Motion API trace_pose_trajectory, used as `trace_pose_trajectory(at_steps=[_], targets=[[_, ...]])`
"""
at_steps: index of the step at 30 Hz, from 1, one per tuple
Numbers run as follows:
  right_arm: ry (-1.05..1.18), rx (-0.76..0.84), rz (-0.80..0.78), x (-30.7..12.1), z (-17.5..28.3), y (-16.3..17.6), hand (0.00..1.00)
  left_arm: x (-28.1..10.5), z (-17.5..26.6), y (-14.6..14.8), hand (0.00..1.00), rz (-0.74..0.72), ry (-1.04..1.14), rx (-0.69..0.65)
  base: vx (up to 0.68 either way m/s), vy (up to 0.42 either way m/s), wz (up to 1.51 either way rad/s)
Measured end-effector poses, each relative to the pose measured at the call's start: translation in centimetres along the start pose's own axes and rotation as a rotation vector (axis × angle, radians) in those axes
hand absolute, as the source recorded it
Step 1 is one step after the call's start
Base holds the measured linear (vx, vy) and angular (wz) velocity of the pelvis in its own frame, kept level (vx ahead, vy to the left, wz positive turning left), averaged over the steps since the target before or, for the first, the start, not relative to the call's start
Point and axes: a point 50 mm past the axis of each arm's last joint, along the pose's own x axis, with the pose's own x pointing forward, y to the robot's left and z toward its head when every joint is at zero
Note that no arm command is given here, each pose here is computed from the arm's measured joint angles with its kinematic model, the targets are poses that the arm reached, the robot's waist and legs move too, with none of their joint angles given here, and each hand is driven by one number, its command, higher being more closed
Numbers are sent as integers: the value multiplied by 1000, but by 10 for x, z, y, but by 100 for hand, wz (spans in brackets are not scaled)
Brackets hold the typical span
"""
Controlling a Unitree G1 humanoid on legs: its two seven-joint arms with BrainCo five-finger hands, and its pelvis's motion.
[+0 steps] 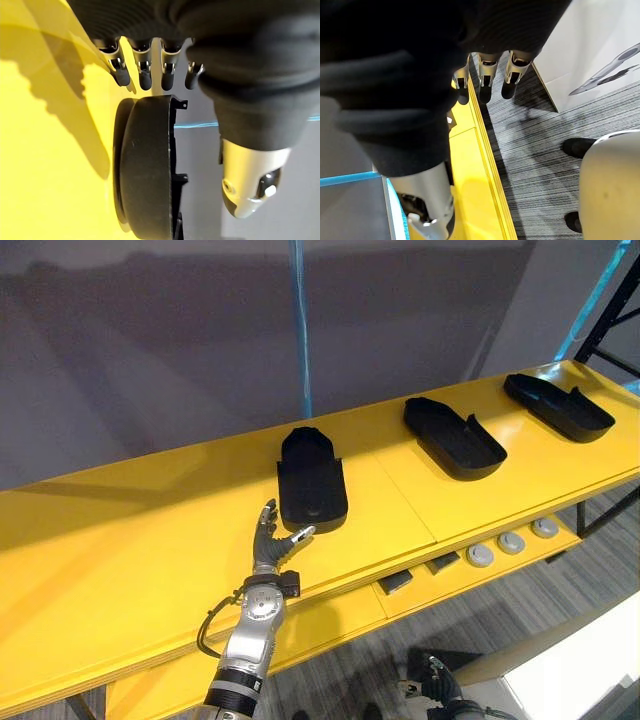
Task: Walk over and take plastic housings, then place them on the shelf
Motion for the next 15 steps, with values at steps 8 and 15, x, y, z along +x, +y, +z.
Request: trace_pose_trajectory(at_steps=[8,15], targets=[[13,6,-4,-1,-3,2,0,3,-3,-5,0,-36,-5,22,-21,2,-2],[16,14,-2,-1,-4,6,0,10,0,-13,0,-71,-10,53,0,0,0]])
